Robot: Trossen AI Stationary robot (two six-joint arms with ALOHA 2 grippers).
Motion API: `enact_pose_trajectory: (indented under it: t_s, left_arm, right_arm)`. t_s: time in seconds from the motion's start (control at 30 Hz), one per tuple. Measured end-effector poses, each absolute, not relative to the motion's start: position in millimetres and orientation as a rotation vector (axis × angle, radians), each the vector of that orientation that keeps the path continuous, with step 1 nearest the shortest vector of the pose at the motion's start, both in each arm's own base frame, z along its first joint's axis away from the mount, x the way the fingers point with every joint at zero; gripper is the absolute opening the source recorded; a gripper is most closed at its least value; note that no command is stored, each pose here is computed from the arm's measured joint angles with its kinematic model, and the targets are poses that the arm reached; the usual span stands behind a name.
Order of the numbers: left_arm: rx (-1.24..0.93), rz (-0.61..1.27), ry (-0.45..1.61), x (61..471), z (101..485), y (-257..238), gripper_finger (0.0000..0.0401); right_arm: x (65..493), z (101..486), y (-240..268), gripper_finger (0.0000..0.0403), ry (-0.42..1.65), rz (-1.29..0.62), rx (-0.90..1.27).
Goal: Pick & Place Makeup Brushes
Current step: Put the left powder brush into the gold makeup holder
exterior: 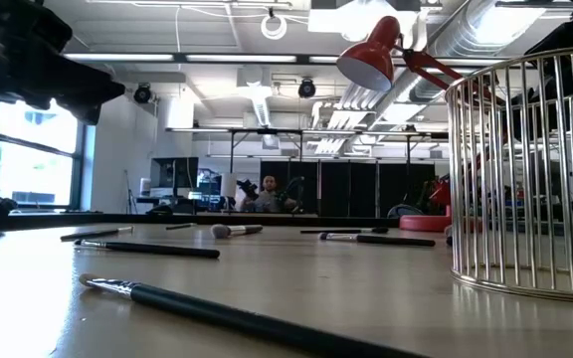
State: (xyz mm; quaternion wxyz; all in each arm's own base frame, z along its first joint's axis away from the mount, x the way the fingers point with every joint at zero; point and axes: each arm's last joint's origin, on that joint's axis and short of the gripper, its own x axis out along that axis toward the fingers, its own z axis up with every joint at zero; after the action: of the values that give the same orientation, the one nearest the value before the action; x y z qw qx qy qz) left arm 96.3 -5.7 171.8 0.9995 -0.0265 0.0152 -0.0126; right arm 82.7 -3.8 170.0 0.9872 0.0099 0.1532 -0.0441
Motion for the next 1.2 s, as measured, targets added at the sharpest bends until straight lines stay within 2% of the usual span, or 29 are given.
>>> enact_pose_trajectory:
  t_s: [0.53,0.73,1.0,1.2]
  left_arm:
    - [-0.028,0.131,0.021,96.0,172.9,-1.1,0.0122]
    - [-0.018,0.254,0.053,96.0,176.9,2.3,0.0122]
    - [-0.001,0.370,0.139,108.4,200.3,4.5,0.0122]
    - [-0.053,0.524,0.201,125.8,225.0,6.9,0.0122]
  right_arm:
    - [82.7,170.0,-3.9,0.0000,0.308,-0.089,0.020]
    - [82.7,170.1,-3.8,0.0000,0.308,-0.088,0.020]
    - [82.7,170.2,-3.8,0.0000,0.307,-0.088,0.020]
    - [82.7,170.1,-3.9,0.0000,0.307,-0.089,0.020]
